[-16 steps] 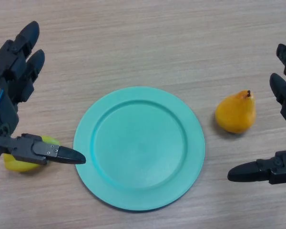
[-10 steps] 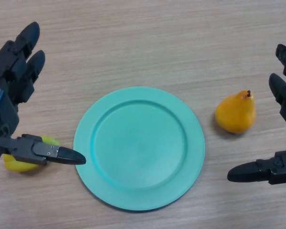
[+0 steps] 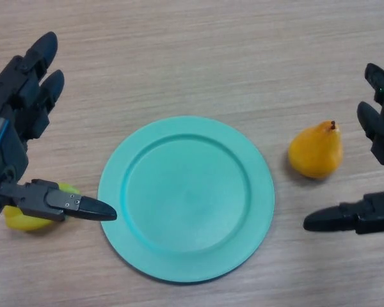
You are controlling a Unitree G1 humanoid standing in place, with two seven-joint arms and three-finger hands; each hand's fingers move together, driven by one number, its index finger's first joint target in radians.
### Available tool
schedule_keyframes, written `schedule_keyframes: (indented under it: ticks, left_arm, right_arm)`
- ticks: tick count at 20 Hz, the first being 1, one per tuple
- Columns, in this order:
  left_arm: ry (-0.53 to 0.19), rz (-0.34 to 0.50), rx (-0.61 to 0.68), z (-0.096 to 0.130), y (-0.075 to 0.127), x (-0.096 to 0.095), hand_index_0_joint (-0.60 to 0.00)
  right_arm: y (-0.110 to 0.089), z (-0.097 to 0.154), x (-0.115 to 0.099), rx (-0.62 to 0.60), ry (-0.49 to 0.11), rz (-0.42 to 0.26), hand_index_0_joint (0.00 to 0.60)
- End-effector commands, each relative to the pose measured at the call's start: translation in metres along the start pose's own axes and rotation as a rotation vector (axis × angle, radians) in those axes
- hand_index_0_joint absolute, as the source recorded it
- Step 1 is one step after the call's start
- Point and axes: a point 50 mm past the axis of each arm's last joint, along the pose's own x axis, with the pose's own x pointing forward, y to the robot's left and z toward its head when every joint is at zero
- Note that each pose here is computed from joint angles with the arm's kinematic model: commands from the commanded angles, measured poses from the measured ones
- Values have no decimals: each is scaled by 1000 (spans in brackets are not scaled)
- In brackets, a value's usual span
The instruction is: Pick up the yellow pear and place it on the plate
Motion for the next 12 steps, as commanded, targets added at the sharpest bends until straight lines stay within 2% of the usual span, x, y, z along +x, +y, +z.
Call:
schedule_keyframes:
  ticks: [1,8,12]
  left_arm:
    - [-188,18,89,32,8,-2,0]
    - [-199,33,83,32,10,-1,0]
    - [-199,43,89,31,12,-2,0]
  right_arm:
    - [-18,30,6,-108,-245,-47,0]
    - [-42,9,50,-180,-266,-109,0]
    - [-52,-8,74,-209,-233,-135,0]
